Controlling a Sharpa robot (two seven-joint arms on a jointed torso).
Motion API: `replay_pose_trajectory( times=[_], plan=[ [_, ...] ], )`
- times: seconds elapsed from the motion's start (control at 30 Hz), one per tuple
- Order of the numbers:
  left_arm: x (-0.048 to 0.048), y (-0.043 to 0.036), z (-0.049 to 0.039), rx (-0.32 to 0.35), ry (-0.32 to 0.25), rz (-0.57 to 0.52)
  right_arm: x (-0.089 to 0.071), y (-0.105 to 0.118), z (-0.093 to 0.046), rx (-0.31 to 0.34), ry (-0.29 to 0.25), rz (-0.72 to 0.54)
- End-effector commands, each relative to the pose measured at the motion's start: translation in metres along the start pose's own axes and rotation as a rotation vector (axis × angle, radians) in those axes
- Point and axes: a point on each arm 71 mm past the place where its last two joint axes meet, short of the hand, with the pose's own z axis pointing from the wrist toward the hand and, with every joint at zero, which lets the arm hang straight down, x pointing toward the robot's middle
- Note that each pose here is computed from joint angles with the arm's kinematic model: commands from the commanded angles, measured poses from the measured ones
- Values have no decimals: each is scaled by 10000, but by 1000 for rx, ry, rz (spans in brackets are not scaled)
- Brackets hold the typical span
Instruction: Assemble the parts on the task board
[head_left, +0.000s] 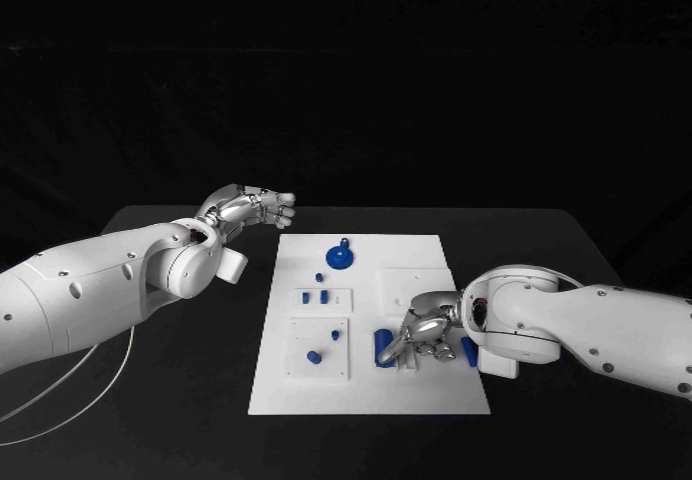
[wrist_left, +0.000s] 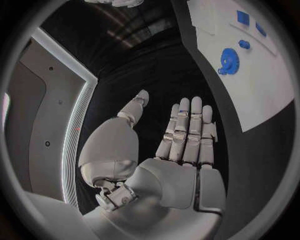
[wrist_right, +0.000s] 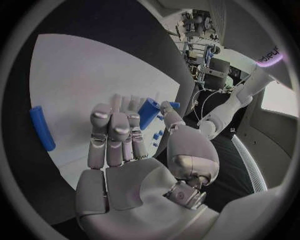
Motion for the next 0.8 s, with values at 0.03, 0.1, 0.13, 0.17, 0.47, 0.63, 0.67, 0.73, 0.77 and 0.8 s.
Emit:
replay_pose_trajectory(
  times=[0.03, 0.1, 0.13, 0.17, 0.47, 0.63, 0.67, 0.73, 0.77, 0.8],
  plan=[
    [18, -11, 5, 6, 13, -10, 27, -25, 11, 14, 25, -17],
    [18, -10, 4, 6, 13, -10, 28, -28, 13, 18, 24, -17],
    [17, -10, 4, 6, 13, -10, 27, -29, 14, 21, 23, -20],
    [16, -10, 4, 6, 13, -10, 27, -29, 15, 23, 20, -24],
    [4, -7, 0, 5, 11, -10, 38, -23, 31, 30, 22, -39],
    [7, -7, -1, 4, 12, -10, 51, -16, 38, 28, 29, -41],
    [7, -7, -1, 4, 12, -10, 54, -13, 39, 27, 29, -42],
    [5, -7, -1, 4, 12, -10, 58, -12, 42, 27, 30, -41],
    [5, -7, -1, 3, 11, -10, 58, -12, 43, 27, 30, -41],
    [6, -7, -1, 3, 12, -10, 58, -14, 44, 28, 29, -41]
  ],
)
